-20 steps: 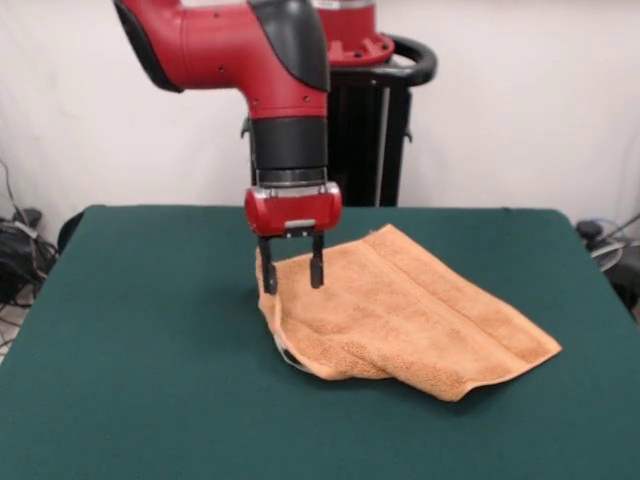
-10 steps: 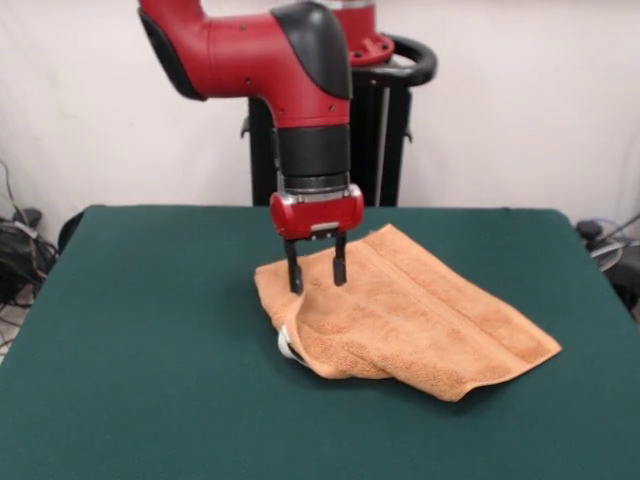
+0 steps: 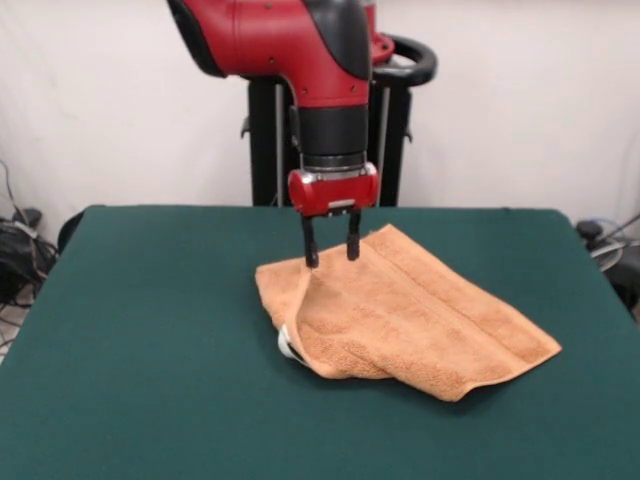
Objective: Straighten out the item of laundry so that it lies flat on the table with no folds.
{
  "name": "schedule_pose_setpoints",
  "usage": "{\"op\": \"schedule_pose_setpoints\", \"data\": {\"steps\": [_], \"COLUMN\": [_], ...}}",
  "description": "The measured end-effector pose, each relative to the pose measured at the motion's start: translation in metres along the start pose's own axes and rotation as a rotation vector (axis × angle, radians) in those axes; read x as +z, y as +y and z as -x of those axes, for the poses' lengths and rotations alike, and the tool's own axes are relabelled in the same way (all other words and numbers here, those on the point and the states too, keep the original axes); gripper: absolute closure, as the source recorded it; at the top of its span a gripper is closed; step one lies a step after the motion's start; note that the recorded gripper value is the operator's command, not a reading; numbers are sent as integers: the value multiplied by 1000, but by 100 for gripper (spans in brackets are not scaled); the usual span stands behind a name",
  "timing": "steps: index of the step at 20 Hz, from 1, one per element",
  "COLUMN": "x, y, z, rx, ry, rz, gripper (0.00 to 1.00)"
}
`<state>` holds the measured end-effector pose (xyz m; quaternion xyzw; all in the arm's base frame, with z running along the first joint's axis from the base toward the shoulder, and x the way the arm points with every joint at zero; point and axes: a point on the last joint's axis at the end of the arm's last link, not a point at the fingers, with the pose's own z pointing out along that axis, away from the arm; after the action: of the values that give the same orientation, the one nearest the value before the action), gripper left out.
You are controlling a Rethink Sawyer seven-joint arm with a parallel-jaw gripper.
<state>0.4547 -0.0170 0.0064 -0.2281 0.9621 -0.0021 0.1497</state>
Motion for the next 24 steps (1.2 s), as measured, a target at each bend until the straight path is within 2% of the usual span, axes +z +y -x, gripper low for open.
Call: {"op": "schedule_pose_setpoints", "data": {"steps": [1, 8, 16, 24], "x": [-4, 8, 45, 45], "y": [4, 20, 47, 44], "z": [-3, -15, -45, -39], "rx": [2, 15, 84, 84], "ry": [7, 17, -15, -50], "rz": [4, 38, 79, 50], "gripper": [0, 0, 0, 0]}}
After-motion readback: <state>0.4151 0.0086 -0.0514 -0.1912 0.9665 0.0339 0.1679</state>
